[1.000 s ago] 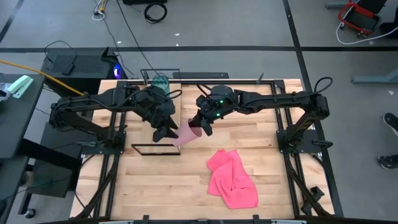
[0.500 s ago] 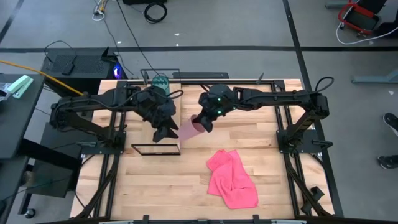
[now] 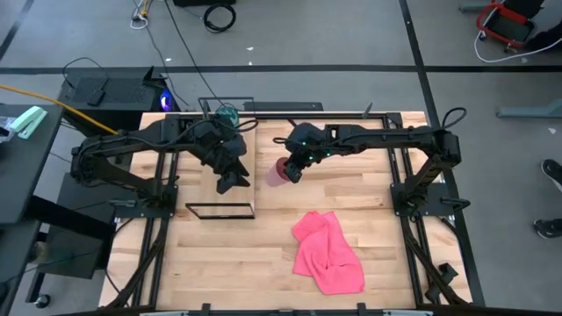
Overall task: Stack small to large cups/mugs on shelf
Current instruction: Put the pink cup on the shelf
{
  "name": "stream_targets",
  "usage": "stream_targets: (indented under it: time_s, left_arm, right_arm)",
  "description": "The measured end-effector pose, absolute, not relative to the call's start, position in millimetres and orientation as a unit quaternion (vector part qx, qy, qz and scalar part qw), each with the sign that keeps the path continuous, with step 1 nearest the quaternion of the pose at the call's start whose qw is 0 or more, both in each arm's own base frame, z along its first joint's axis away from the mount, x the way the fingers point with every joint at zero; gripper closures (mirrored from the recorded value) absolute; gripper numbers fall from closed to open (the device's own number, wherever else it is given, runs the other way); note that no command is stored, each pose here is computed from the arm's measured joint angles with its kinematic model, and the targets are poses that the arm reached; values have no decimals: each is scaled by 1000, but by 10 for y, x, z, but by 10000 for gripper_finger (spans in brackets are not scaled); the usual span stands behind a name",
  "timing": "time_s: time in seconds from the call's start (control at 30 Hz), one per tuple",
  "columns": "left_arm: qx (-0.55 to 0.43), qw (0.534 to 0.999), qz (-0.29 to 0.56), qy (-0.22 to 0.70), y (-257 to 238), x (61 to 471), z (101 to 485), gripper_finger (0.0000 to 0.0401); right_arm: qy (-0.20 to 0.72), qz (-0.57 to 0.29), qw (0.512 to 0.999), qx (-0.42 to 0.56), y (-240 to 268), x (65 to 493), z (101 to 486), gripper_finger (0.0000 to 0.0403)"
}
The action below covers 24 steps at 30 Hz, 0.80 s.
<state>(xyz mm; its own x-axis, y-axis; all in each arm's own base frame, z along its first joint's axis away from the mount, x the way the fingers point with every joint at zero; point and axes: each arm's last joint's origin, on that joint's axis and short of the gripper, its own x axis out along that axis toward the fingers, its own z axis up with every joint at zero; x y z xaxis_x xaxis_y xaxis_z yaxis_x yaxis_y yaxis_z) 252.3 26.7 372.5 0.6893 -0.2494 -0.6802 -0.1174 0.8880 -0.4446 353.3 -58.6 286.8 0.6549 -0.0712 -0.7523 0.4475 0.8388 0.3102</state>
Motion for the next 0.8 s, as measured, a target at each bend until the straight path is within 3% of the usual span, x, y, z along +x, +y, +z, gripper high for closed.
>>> stream_targets:
  time_s: [0.27,0.8]
  left_arm:
    - [-235,887,-33,397,278,2511,3720,196]
    - [-233,885,-28,401,280,2503,3713,201]
  right_arm:
    - [441,-138,856,229,-485,3747,2464,403]
    - [479,-124,845,202,-284,3922,2113,403]
